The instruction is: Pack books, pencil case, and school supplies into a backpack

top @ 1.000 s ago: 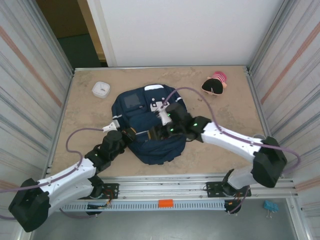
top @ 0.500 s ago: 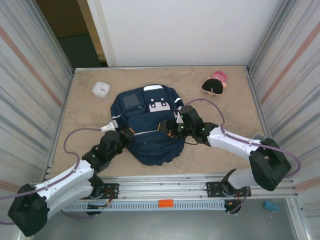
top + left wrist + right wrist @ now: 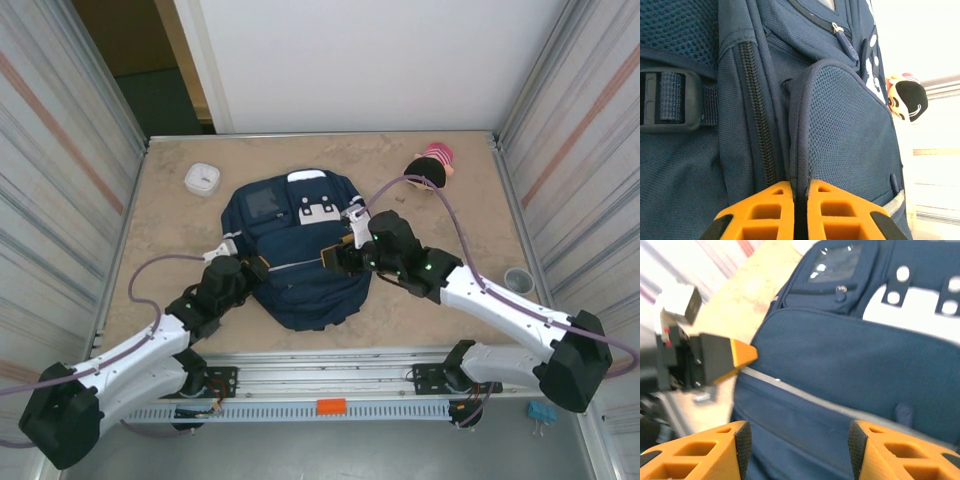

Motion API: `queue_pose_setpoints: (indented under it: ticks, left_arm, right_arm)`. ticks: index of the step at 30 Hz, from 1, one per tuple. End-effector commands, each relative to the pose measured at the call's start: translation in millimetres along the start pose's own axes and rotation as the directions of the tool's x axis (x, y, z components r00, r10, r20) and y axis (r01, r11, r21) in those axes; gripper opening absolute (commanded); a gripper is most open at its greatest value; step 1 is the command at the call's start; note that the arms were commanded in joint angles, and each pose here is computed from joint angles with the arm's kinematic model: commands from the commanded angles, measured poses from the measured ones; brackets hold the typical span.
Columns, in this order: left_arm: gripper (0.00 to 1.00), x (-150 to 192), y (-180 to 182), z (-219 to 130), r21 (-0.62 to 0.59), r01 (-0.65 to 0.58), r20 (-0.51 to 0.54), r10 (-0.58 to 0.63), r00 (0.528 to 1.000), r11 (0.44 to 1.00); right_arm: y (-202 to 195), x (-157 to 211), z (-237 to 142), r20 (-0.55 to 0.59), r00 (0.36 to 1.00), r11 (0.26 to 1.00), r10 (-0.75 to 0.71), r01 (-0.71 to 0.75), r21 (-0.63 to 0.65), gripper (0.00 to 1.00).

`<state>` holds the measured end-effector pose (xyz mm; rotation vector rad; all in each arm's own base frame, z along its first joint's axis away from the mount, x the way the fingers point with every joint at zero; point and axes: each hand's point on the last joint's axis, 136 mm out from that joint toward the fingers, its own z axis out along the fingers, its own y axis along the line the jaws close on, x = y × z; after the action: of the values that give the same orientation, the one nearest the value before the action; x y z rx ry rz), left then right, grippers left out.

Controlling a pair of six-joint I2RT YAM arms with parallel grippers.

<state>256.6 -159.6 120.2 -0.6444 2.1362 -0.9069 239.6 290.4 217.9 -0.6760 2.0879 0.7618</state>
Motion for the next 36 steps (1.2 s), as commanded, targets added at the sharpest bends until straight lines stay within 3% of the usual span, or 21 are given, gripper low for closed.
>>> queue_pose_setpoints:
  ticks: [1,4,9,12,19,24,36]
  left_arm:
    - [0.0,-12.2,-25.5,-3.3,0.061,0.042,0.005,-0.043,0.999,0.997]
    - [0.0,-12.4,-28.4,-4.1,0.061,0.048,-0.021,-0.047,0.999,0.997]
    - [0.0,-23.5,-39.1,-9.6,0.077,0.051,-0.008,-0.051,0.999,0.996]
    - [0.0,-29.4,-40.7,-12.3,0.062,0.038,-0.005,-0.038,0.999,0.997]
    - [0.0,-31.6,-47.2,-13.8,0.072,0.031,-0.019,-0.03,0.999,0.997]
    - [0.0,-31.8,-44.1,-14.9,0.052,0.029,-0.023,-0.028,0.999,0.998]
    - [0.0,-37.8,-42.8,-15.8,0.056,0.048,-0.036,-0.046,0.998,0.997]
  right_arm:
    - [2.0,-4.3,11.9,-0.014,0.906,0.904,-0.424,0.424,0.049,0.56]
    - [9.9,9.9,34.2,-0.086,0.826,0.827,-0.557,0.562,0.037,0.57]
    - [19.2,34.2,58.8,-0.18,0.765,0.782,-0.619,0.622,-0.042,0.59]
    - [23.4,41.3,64.6,-0.197,0.76,0.783,-0.62,0.617,-0.083,0.66]
    - [11.1,42.6,83.3,-0.235,0.726,0.755,-0.646,0.654,-0.053,0.67]
    - [27.4,50.0,79.6,-0.258,0.711,0.752,-0.654,0.649,-0.117,0.69]
    - [21.2,53.7,81.8,-0.258,0.712,0.746,-0.653,0.663,-0.058,0.69]
